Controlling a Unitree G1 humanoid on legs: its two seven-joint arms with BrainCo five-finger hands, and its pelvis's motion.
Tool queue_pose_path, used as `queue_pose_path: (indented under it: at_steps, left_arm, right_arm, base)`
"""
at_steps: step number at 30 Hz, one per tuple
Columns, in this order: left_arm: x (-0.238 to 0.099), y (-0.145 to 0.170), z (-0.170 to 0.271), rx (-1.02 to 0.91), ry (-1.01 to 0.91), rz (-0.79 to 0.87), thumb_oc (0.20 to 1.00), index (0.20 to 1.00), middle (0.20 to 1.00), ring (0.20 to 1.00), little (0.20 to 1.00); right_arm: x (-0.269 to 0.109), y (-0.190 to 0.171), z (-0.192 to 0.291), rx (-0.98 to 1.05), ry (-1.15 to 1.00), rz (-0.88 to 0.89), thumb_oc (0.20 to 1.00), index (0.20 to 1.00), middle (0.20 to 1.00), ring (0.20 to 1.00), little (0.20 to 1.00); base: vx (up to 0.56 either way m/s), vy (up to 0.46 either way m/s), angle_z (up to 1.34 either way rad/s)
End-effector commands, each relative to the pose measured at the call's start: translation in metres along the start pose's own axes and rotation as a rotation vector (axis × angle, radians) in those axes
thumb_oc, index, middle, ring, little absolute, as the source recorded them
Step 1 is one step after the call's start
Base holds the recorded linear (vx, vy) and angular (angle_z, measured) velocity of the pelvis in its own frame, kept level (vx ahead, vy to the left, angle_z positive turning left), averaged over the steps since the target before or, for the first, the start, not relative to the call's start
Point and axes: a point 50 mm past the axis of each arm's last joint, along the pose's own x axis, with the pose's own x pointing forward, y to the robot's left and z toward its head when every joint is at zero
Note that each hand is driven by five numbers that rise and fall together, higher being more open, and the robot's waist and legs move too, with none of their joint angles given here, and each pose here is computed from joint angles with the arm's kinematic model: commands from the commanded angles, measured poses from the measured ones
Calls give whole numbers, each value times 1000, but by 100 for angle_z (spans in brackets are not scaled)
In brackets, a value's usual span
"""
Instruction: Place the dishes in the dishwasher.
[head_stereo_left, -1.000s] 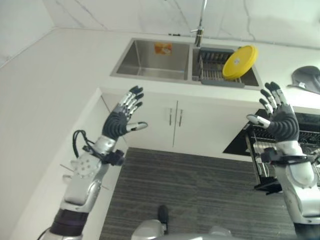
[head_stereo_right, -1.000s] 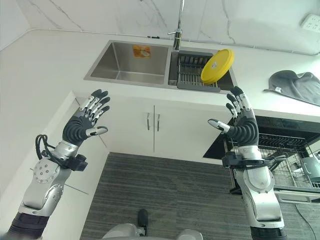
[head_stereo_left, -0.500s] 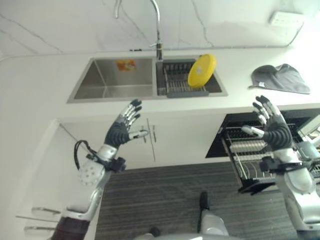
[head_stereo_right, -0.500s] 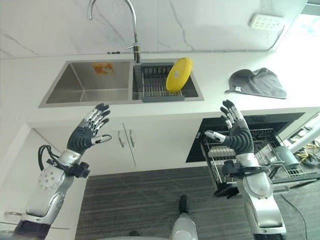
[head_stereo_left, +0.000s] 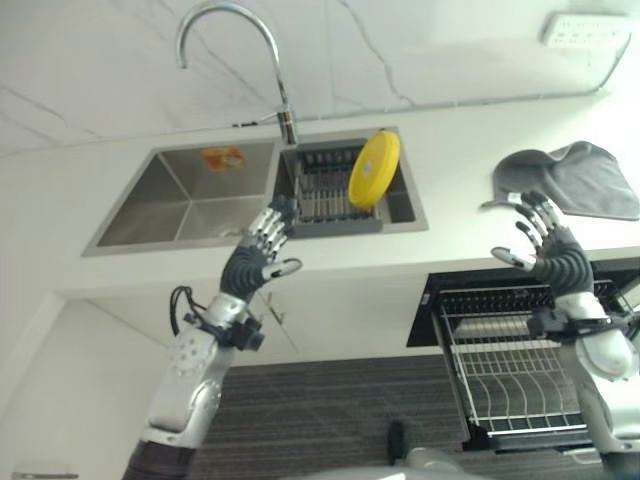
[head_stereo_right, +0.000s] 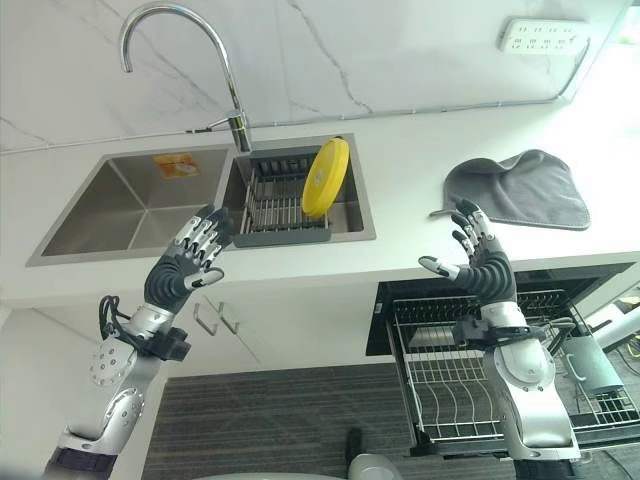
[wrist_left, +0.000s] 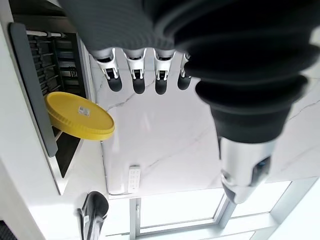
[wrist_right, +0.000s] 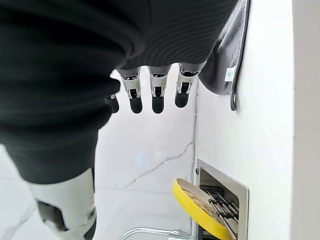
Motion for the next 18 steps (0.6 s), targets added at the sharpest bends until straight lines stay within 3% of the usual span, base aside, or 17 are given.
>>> queue_pose_path:
  at_steps: [1, 6, 18]
  left_arm:
    - [-3, 3, 29, 93, -128, -34, 1000, 1000, 1000, 1000, 1000]
    - [-2, 4, 26, 19, -131, -13, 1000, 1000, 1000, 1000, 1000]
    - [6, 3, 29, 109, -154, -21, 1000, 1000, 1000, 1000, 1000]
  right_arm:
    - [6, -2, 29, 4, -142, 12, 1000, 1000, 1000, 1000, 1000]
    - [13, 4, 31, -17, -169, 7, 1000, 1000, 1000, 1000, 1000]
    - [6, 4, 44, -7, -260, 66, 1000, 1000, 1000, 1000, 1000]
  base:
    - [76, -11, 8]
    - [104, 92, 29]
    - [131, 201, -10]
